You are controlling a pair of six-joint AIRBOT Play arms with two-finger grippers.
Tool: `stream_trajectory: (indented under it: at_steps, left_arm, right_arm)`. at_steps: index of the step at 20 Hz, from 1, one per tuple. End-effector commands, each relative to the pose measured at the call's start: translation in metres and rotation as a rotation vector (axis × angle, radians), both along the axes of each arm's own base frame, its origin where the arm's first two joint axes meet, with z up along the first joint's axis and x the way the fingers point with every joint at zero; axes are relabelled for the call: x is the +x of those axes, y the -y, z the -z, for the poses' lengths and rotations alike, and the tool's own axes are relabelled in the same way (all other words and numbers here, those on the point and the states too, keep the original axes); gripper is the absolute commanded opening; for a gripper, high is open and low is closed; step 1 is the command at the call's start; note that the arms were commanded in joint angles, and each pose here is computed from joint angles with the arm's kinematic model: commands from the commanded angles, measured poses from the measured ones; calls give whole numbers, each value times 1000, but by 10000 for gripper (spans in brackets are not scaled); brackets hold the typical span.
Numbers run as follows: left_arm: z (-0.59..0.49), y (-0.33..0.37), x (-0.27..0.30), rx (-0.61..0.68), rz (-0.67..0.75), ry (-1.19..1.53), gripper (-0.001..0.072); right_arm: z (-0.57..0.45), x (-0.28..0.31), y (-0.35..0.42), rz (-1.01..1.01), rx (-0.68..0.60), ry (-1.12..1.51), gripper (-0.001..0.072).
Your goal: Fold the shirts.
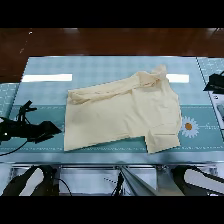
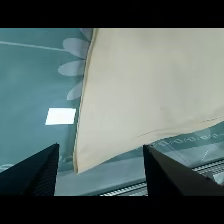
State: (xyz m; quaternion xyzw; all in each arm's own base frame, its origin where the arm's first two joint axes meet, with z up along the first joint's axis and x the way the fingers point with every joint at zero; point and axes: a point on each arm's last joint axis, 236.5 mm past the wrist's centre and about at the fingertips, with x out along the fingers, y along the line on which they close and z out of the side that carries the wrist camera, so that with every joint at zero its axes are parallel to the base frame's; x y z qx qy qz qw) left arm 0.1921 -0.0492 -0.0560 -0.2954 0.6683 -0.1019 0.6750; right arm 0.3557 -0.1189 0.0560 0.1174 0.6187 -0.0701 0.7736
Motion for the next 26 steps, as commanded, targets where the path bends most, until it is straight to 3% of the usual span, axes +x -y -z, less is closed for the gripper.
stream_trajectory:
  at_steps: [1,4,12,18,19,20,21,23,26]
  left_arm:
    - [6,9,-14,-32,2,-17,613]
    - [17,1,-25,-1,27,-76,612]
    - [46,23,-36,-117,86,-235,603]
    - [62,64,-13,-129,111,-187,578]
    - [66,66,-11,-113,109,-183,444]
    - [69,67,-10,-102,115,-174,129]
    - [69,67,-9,-100,115,-170,24]
    - [68,66,-10,-106,118,-171,24]
    - [66,67,-14,-119,150,-172,24]
  right_arm:
    - [21,-23,-6,51,82,10,454]
    - [30,-24,-13,44,112,4,453]
    - [29,-21,-10,36,96,21,452]
    - [31,-26,-7,31,79,1,451]
    - [31,-27,-7,30,79,-4,451]
    - [32,-29,-6,28,75,-14,451]
    - [33,-33,0,27,51,-32,452]
    - [40,-48,18,68,7,-82,470]
    - [67,-81,16,180,157,-147,495]
